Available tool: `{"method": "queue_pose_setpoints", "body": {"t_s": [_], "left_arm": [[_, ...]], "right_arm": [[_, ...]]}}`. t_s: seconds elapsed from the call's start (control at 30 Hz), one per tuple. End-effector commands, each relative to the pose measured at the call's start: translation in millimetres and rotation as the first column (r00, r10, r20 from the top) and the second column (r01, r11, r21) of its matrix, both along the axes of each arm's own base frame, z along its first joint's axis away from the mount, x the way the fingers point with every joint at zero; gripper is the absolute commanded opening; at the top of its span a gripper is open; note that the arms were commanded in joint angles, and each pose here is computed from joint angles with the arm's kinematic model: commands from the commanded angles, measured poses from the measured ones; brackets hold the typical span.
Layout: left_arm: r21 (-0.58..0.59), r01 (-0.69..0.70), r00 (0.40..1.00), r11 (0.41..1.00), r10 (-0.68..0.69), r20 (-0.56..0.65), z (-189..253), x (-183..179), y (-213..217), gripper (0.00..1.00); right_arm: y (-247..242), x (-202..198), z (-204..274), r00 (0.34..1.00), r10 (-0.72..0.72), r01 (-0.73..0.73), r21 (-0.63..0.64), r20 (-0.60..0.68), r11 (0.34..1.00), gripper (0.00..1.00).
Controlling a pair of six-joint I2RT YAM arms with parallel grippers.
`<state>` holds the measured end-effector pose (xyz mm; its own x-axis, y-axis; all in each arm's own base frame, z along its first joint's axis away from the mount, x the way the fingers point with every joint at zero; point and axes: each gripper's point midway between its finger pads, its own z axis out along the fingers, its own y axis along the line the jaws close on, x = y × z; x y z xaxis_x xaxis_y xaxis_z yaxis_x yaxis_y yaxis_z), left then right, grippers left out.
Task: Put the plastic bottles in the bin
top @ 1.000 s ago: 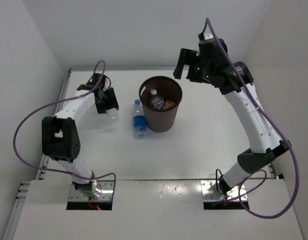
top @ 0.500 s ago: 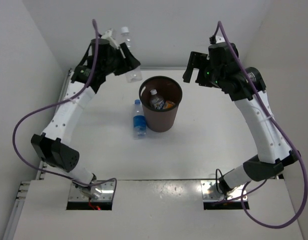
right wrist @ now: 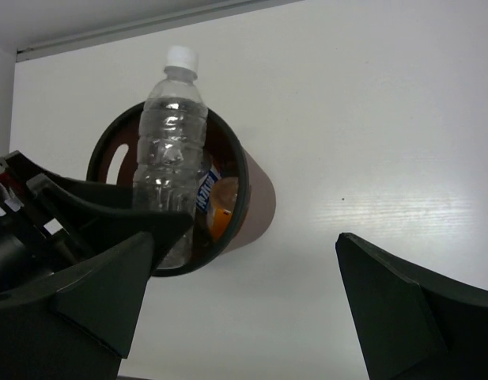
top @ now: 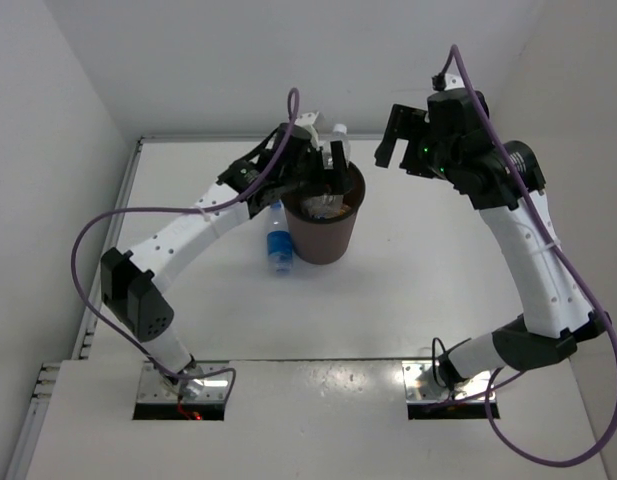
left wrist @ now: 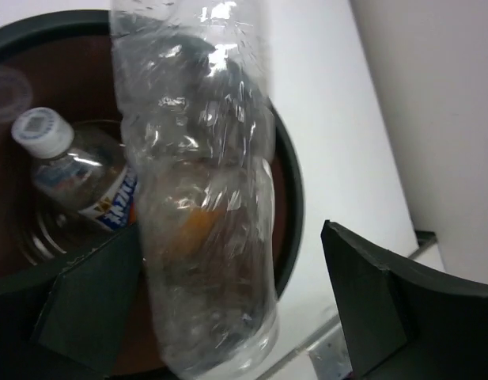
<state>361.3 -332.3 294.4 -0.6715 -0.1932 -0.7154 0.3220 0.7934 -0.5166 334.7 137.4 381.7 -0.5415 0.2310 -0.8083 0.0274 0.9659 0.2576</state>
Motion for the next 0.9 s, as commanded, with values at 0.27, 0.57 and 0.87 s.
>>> {"method": "queue_pose_setpoints", "body": {"t_s": [0.27,0.57,0.87], "left_arm": [[-0.046,-0.368,0.889,0.929,0.366,0.274,117,39,102,1.0],[0.079,-0.593,0.8,0.802,0.574,0.173,52,39,171,1.0],[0.176,-0.602,0.796,0.779,0.603,0.055,-15,42,187,1.0]], "right_arm": [[-6,-4,1,0.999,-0.021,0.02,0.026,0.033,0.999,1.0],[-6,-4,-3,1.0,-0.016,0.015,0.013,0.025,1.0,1.0],[-12,-8,-10,1.0,-0.02,0.02,0.001,0.018,1.0,1.0]]}}
